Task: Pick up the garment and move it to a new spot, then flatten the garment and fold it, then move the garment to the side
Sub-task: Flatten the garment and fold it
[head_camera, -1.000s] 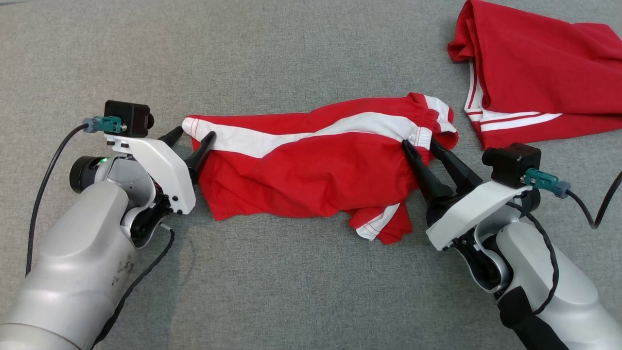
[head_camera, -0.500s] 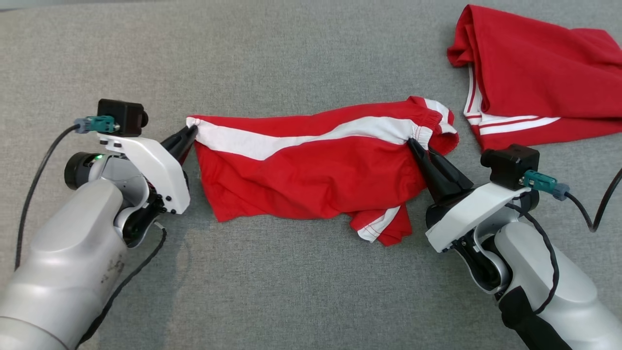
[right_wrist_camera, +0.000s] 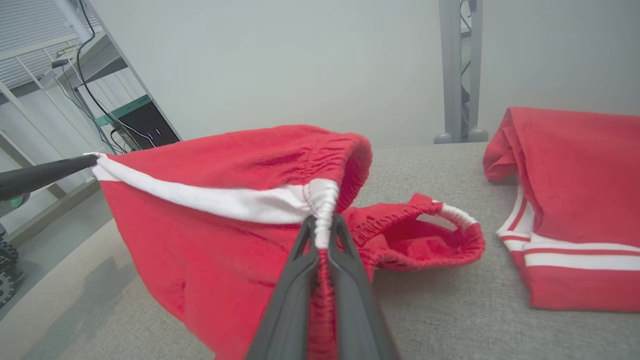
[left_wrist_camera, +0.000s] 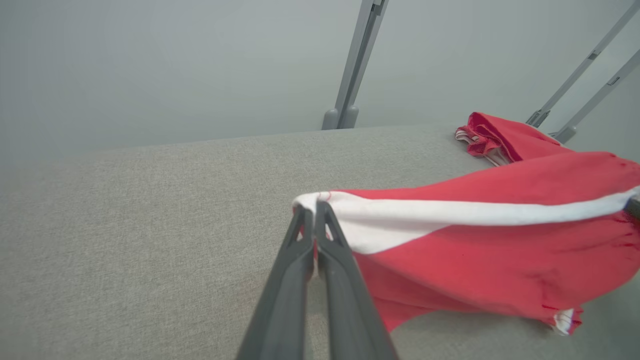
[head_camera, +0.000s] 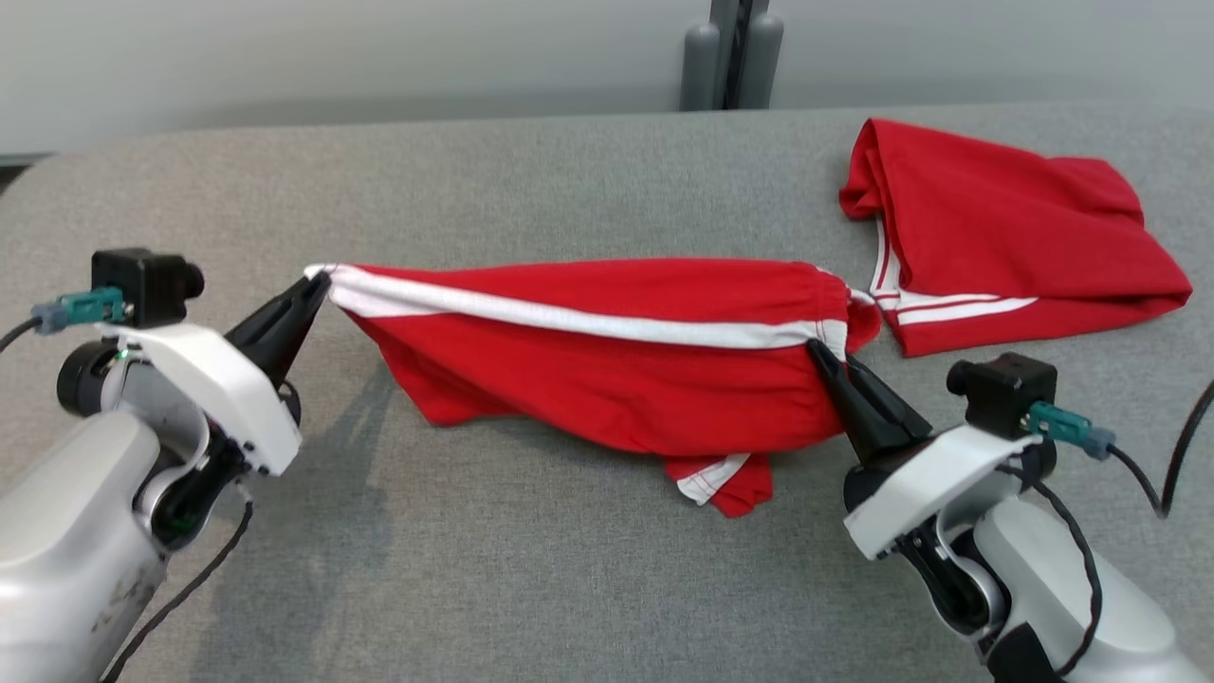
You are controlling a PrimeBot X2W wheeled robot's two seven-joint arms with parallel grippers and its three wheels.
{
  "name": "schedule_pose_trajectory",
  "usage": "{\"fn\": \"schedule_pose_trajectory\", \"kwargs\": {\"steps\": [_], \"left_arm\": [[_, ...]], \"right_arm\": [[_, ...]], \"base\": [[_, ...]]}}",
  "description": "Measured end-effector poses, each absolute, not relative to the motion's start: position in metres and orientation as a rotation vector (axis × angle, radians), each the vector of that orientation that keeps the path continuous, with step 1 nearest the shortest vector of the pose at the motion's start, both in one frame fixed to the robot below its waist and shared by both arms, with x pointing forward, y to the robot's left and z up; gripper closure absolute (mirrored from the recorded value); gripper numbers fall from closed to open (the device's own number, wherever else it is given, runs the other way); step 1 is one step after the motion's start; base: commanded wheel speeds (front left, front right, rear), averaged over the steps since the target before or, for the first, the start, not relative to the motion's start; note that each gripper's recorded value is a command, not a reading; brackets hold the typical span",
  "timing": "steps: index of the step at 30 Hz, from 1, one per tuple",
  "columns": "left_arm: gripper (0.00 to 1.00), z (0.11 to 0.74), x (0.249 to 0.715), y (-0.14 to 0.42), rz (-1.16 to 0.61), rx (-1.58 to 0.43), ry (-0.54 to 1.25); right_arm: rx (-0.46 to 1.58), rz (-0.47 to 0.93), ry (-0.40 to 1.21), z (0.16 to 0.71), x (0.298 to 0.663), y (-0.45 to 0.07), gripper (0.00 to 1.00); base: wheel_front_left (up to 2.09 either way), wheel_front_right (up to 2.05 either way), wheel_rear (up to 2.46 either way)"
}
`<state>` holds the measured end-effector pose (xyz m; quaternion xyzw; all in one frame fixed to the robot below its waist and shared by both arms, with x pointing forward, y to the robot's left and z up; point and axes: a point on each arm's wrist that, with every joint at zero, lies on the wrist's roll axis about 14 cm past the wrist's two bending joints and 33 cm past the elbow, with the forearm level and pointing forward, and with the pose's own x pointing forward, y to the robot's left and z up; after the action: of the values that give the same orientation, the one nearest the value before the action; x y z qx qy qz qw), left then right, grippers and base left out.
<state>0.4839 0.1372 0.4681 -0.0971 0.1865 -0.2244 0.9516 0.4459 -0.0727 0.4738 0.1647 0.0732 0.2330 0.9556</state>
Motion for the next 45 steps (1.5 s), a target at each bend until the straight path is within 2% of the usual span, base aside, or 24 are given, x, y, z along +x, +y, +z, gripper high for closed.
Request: {"fn": "schedule_pose_trajectory", "kwargs": {"steps": [11, 19, 28, 34, 45], "left_arm": [[1.0, 0.509, 0.432, 0.139, -0.455, -0.304, 0.253], [1.0, 0.507, 0.374, 0.134, -0.412, -0.402, 0.3], [1.0, 0.522, 0.363, 0.134, -0.405, -0.408, 0.273], [1.0, 0.535, 0.386, 0.135, -0.454, -0.339, 0.257], [1.0, 0.553, 0.506, 0.143, -0.517, -0.208, 0.282]], "right_arm": [[0.354, 0.465, 0.009, 0.516, 0.418, -0.086, 1.0], [0.361, 0.447, 0.005, 0.51, 0.395, -0.096, 1.0], [0.36, 0.455, 0.009, 0.508, 0.395, -0.094, 1.0], [0.327, 0.485, -0.008, 0.521, 0.416, -0.089, 1.0], [0.286, 0.555, -0.026, 0.558, 0.516, -0.077, 1.0]], "base": [[0.0, 0.0, 0.0], [0.0, 0.0, 0.0], [0.0, 0.0, 0.0], [0.0, 0.0, 0.0], [0.0, 0.0, 0.0]]}}
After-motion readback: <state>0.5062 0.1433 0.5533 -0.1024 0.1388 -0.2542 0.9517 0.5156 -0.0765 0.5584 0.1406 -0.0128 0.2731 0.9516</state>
